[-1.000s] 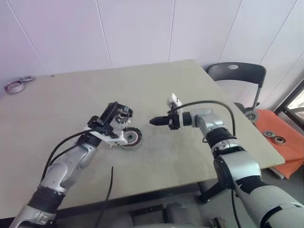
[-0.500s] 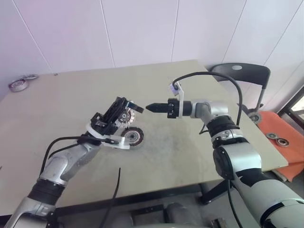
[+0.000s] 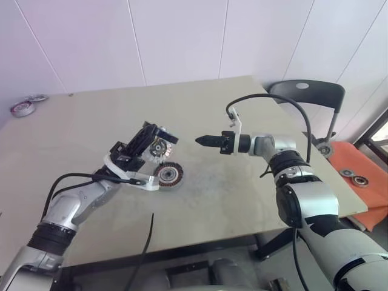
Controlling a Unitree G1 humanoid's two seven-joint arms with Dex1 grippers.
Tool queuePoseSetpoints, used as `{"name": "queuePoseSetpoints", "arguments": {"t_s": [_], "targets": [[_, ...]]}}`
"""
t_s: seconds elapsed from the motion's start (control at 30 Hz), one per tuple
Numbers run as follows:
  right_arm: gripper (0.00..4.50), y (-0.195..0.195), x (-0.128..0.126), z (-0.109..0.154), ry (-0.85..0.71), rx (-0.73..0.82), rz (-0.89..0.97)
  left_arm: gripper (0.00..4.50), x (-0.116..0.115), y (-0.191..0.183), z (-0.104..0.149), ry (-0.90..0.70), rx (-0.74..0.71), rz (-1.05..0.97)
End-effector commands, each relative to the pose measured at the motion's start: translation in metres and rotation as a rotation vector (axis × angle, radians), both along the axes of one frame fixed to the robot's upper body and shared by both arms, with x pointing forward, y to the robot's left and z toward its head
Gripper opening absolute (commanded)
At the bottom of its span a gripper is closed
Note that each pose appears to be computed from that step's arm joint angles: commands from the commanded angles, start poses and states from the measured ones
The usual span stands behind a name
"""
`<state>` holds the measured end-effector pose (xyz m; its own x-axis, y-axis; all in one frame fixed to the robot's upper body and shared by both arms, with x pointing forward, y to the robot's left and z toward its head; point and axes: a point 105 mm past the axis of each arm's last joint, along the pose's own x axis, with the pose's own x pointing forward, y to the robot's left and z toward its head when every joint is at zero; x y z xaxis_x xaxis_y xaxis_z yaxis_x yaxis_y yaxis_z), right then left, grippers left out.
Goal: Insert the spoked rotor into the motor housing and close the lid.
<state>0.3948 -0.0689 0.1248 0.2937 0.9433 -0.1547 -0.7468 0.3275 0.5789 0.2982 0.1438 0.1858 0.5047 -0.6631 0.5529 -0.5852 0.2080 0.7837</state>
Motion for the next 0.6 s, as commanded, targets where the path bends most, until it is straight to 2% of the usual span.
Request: {"name": "queuePoseSetpoints", "arguments": {"t_s": [0.03,0.07,0.1,0.13,0.23,0.3,0.37,0.5,0.6], "targets": [[1.93,-0.001,-0.010,0.023,0.039,0.072,0.102,0.00,0.000,0.002,0.017,-0.071,0.007,-0.012],[2.22,-0.003,-0.013,0.024,0.075,0.080,0.118,0.00,0.001,0.003,0.017,-0.072,0.010,-0.012],[2.22,-0.007,-0.016,0.022,0.078,0.062,0.139,0.00,0.002,0.004,0.018,-0.070,0.005,-0.008],[2.22,-0.014,-0.016,0.005,-0.036,-0.111,0.156,0.00,0.004,0.008,0.020,-0.066,-0.016,0.007],[2.22,-0.020,-0.014,-0.022,-0.355,-0.439,0.207,0.00,0.007,0.011,0.023,-0.063,-0.042,0.023],[2.22,-0.017,-0.010,-0.011,-0.479,-0.440,0.180,0.00,0.008,0.009,0.021,-0.057,-0.048,0.020],[2.22,-0.019,-0.003,-0.006,-0.640,-0.513,0.145,0.00,0.013,0.012,0.017,-0.022,-0.088,0.038],[2.22,-0.022,0.018,0.010,-1.073,-0.728,-0.018,0.00,0.017,0.009,0.021,-0.034,-0.112,0.037],[2.22,-0.020,0.020,0.020,-1.245,-0.751,-0.087,0.00,0.020,0.008,0.020,-0.037,-0.121,0.039]]}}
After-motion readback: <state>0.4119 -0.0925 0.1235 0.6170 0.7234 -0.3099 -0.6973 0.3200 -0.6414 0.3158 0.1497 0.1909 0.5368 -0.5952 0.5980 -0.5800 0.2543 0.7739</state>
